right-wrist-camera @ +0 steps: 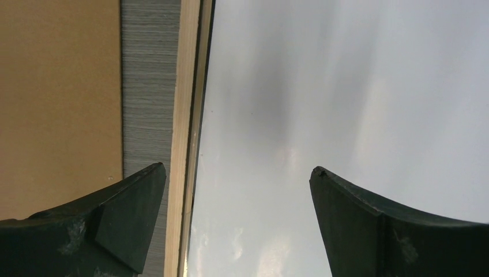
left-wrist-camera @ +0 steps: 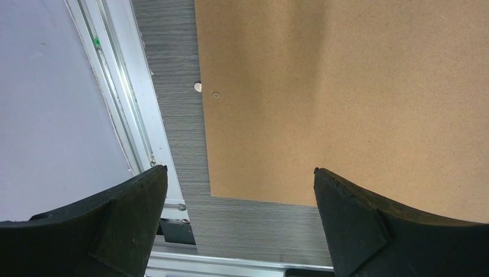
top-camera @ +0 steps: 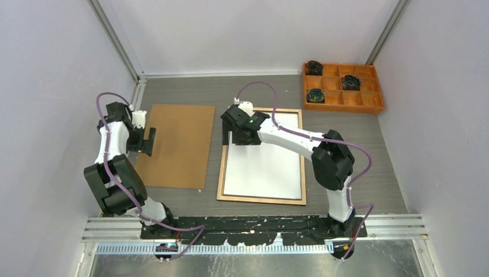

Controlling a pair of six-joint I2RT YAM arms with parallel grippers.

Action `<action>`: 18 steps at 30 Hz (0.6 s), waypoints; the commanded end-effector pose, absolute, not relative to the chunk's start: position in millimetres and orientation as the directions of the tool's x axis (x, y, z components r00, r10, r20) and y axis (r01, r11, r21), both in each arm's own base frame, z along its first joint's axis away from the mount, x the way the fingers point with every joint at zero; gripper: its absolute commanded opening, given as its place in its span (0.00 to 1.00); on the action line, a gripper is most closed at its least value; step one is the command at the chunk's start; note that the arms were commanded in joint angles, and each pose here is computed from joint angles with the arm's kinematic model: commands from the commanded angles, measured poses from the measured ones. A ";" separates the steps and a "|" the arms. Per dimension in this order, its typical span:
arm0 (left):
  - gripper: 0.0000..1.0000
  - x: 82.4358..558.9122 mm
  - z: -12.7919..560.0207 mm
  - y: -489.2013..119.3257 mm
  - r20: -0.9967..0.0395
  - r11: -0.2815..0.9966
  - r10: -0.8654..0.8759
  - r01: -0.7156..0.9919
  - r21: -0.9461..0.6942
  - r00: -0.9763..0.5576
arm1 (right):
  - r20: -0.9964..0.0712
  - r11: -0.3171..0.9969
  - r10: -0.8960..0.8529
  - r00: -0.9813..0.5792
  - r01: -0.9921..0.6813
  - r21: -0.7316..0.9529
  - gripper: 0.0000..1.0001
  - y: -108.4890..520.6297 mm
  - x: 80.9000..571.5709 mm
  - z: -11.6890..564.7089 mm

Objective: Put the photo into the frame
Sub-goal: Turn over the photo from the photo frame, then turn over the photo frame item at the center of the board.

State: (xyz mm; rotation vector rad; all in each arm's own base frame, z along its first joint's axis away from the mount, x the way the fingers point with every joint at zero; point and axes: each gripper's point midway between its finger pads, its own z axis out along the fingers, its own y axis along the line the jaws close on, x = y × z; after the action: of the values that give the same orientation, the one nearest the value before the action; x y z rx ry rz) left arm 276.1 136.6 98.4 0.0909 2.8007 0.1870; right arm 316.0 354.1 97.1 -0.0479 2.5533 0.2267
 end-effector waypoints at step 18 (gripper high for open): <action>0.85 304.9 88.4 229.6 -0.310 0.883 -0.019 -0.162 0.441 -0.951 | -0.532 0.815 0.227 -0.816 -0.140 0.562 1.00 470.8 349.7 141.6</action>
State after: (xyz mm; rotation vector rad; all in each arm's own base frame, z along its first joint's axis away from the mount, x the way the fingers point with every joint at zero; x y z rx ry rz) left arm 291.4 200.2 88.1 -0.0443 2.8240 0.5036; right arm 348.6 440.7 142.2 0.0235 2.4030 0.7049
